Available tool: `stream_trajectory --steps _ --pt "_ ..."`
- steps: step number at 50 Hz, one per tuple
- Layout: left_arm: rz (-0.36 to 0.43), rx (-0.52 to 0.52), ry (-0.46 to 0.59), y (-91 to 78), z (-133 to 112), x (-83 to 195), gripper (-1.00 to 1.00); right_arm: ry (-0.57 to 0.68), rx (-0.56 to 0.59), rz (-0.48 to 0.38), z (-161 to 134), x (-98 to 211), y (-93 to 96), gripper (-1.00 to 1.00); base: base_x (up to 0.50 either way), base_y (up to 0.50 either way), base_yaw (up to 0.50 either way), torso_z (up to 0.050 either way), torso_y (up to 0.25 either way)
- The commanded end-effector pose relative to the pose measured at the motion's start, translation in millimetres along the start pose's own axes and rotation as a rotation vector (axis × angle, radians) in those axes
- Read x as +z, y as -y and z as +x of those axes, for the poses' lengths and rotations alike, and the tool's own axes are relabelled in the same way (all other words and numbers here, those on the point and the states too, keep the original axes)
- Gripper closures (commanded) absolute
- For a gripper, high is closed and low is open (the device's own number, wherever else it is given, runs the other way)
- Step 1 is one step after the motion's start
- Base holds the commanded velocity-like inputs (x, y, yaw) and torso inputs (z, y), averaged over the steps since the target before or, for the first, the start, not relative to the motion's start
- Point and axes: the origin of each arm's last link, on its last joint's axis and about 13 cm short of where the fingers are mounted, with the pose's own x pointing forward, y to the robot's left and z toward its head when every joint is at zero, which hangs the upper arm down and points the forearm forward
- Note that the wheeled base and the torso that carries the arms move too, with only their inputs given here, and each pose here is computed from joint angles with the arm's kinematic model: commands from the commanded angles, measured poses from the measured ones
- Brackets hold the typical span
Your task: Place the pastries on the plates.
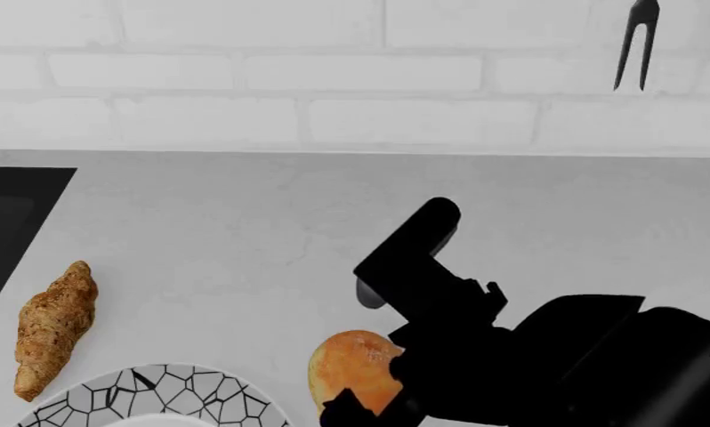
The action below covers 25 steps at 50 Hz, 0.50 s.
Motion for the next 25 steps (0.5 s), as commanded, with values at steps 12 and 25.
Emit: stream_trajectory --steps 12,25 --pt "-0.030 0.014 0.012 -2.0 1 5 -1.00 -0.007 0.044 0.028 13 -4 -1.0 -1.00 0.00 0.00 0.00 0.000 0.000" --pt "-0.032 0.016 0.010 -1.2 0 5 -1.00 -0.031 0.064 0.041 18 -11 -4.9 -1.00 0.00 0.00 0.00 0.000 0.000"
